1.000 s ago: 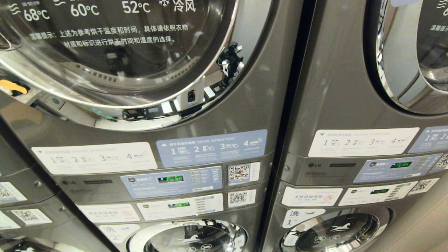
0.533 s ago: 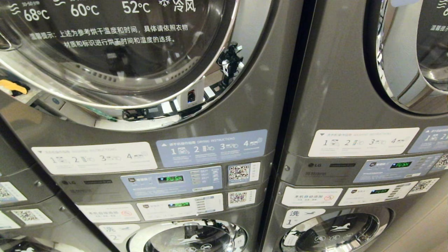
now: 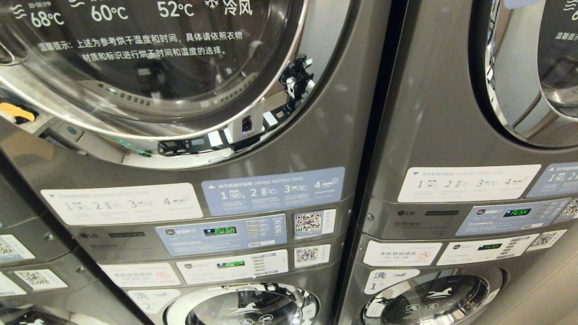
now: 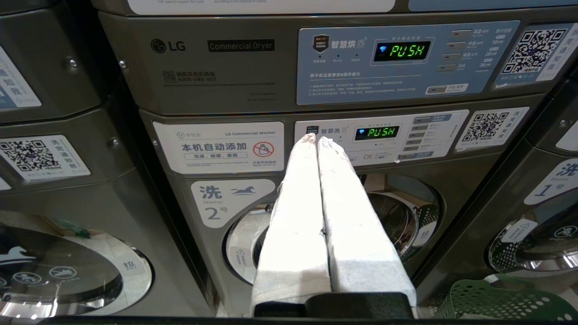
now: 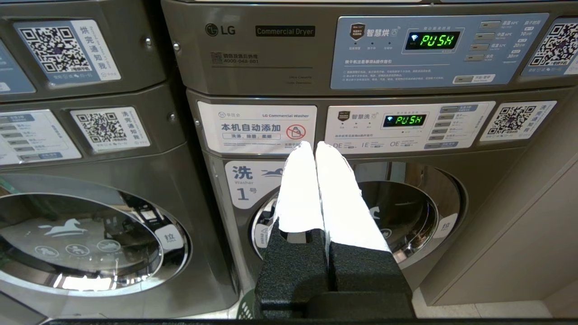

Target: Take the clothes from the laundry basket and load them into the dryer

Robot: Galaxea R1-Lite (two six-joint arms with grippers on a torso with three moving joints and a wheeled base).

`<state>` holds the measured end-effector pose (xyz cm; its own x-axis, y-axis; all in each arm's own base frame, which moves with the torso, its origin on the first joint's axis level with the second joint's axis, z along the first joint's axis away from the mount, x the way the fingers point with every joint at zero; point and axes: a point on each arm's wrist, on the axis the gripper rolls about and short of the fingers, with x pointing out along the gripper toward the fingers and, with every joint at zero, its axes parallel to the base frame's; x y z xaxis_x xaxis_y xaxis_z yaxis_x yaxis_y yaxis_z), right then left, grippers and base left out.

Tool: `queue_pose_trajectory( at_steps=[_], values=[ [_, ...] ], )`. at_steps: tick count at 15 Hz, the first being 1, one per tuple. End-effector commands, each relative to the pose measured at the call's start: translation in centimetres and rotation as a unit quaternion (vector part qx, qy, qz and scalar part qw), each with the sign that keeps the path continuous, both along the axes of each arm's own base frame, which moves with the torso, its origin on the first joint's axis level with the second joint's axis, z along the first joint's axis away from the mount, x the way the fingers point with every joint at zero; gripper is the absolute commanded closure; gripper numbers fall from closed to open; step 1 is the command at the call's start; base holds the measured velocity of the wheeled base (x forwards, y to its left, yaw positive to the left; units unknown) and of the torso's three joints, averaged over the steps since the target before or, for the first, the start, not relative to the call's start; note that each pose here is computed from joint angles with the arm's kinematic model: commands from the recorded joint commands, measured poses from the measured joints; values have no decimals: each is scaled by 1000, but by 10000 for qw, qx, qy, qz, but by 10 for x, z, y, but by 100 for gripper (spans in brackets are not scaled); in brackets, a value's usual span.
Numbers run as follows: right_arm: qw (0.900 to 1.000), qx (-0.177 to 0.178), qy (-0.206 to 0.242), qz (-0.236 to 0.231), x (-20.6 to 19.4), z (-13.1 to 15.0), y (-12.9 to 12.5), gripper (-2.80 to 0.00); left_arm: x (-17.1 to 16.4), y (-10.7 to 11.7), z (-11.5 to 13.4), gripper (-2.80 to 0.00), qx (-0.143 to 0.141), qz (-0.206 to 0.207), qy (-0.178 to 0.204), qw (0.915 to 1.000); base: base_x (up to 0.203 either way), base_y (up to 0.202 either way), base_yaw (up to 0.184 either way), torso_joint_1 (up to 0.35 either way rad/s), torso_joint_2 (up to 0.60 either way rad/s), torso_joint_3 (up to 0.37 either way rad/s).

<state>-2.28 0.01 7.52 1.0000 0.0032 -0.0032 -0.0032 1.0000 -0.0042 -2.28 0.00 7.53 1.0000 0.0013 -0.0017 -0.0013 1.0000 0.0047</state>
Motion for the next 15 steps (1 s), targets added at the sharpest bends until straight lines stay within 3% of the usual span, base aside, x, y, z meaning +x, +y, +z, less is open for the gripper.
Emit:
queue_pose_trajectory(
  at_steps=[1, 15],
  values=[
    [10000, -2, 7, -1, 0, 0, 0, 0, 0, 0, 0, 0, 0, 1, 7, 10000, 0, 0, 0, 0, 0, 0],
    [10000, -2, -1, 7, 0, 0, 0, 0, 0, 0, 0, 0, 0, 1, 7, 10000, 0, 0, 0, 0, 0, 0]
  ],
)
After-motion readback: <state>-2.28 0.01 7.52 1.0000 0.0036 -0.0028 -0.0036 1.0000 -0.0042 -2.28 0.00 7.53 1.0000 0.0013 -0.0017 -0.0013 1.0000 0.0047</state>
